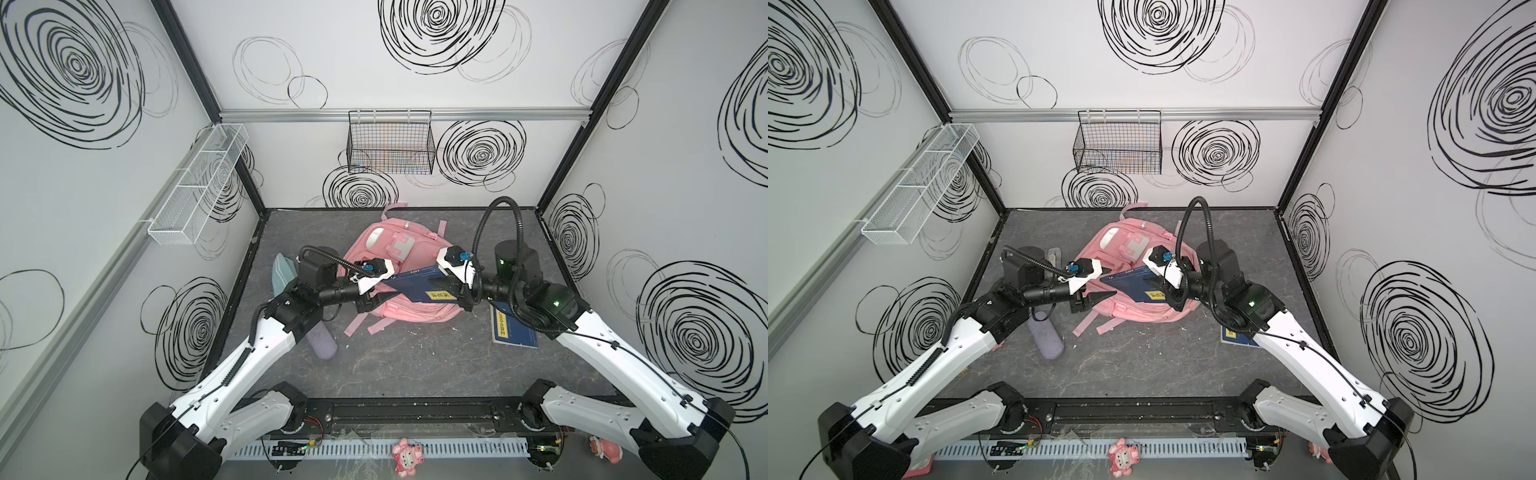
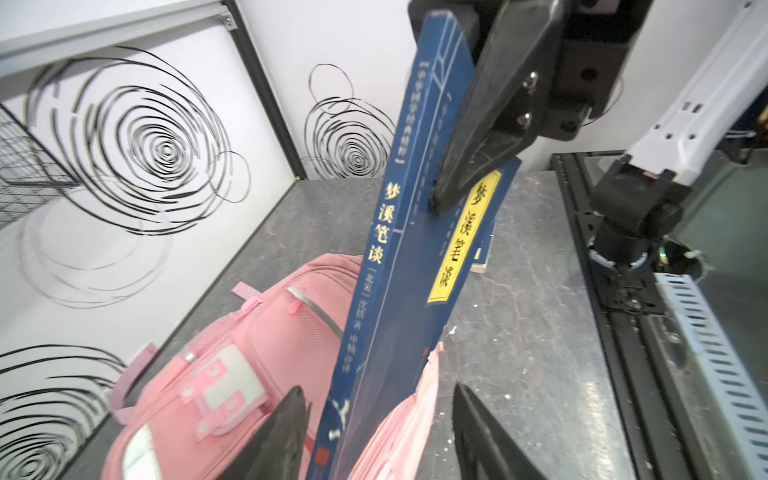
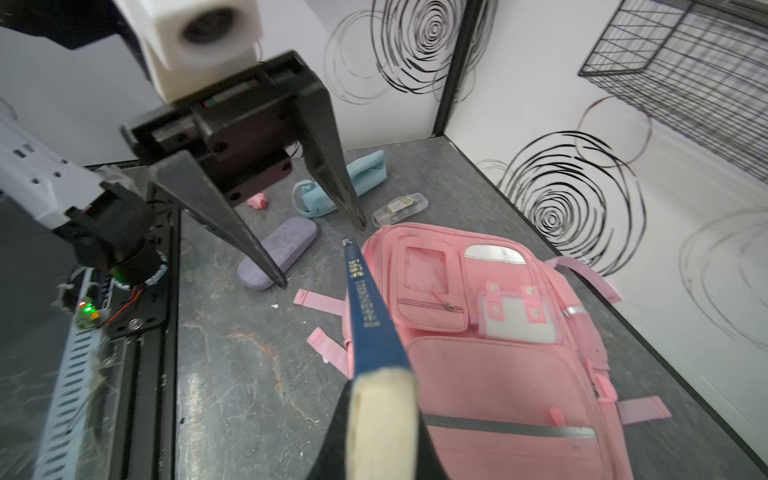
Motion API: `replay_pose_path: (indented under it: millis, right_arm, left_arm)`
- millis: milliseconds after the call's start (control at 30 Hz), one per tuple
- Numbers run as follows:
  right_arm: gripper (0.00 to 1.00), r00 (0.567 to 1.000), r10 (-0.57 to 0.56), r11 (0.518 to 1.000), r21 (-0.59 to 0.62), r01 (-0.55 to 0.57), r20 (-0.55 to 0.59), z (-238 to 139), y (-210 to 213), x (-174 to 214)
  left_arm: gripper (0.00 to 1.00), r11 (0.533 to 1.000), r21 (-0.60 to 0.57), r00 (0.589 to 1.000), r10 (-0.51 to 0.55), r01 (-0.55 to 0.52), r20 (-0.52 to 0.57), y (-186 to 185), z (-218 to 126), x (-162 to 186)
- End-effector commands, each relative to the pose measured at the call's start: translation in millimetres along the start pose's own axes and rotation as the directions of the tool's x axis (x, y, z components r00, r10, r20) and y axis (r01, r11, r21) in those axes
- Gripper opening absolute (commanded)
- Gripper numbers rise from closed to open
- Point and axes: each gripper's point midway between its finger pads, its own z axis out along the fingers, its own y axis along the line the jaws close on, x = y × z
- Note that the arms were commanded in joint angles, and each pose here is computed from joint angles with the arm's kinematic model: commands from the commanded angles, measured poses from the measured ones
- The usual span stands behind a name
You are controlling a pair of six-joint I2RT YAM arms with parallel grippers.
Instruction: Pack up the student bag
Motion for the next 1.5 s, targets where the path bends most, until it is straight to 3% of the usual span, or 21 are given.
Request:
replay_pose_path:
  millis: [0,67,200,300,367,467,533,733,867,1000,1167,1467]
  right_arm:
    - [0.00,0.978,0.037,0.962,0.257,-0.091,0.206,-23,-46,-38]
    - [0.00,0.965,0.074,0.919,0.358,-0.164,0.251,-36,-70,-36]
    - [0.00,0.931,0.159,0.817,0.486,-0.311,0.328,-67,-112,-25]
    - [0.00,0.884,0.228,0.694,0.569,-0.441,0.407,-100,-144,-6]
    - [0.00,0.852,0.257,0.638,0.583,-0.503,0.455,-118,-156,9]
    - [0.00,0.801,0.286,0.576,0.574,-0.583,0.526,-139,-163,29]
    - [0.00,0.777,0.289,0.560,0.559,-0.611,0.559,-149,-161,37]
    - [0.00,0.741,0.246,0.461,0.597,-0.656,0.625,-180,-156,59]
    - [0.00,0.731,0.203,0.440,0.606,-0.663,0.652,-193,-148,62]
    - [0.00,0.726,0.196,0.432,0.607,-0.667,0.659,-196,-145,59]
    - [0.00,0.731,0.179,0.457,0.603,-0.654,0.658,-191,-139,53]
    - [0.00,0.738,0.143,0.439,0.626,-0.645,0.660,-192,-134,63]
  left_arm:
    - [0.66,0.992,-0.126,0.999,-0.017,0.023,0.044,24,-3,-12]
    - [0.98,0.985,-0.164,0.998,-0.043,0.051,0.049,32,-3,-12]
    - [0.96,0.979,-0.190,0.996,-0.061,0.071,0.059,37,-2,-12]
    - [0.96,0.979,-0.177,0.993,-0.083,0.097,0.086,35,1,-16]
    - [0.96,0.979,-0.159,0.989,-0.110,0.125,0.100,31,6,-18]
    - [0.96,0.977,-0.156,0.986,-0.130,0.145,0.102,24,19,-17]
    - [0.96,0.979,-0.149,0.988,-0.127,0.140,0.088,15,29,-17]
    - [0.99,0.953,-0.170,0.966,-0.236,0.252,0.108,5,58,-18]
    - [0.93,0.943,-0.145,0.954,-0.296,0.299,0.046,-6,90,-7]
    - [0.92,0.935,-0.177,0.937,-0.330,0.308,-0.116,-25,134,15]
    - [0.86,0.932,-0.214,0.892,-0.346,0.291,-0.291,-43,178,49]
    - [0.81,0.896,-0.366,0.828,-0.395,0.252,-0.398,-9,204,102]
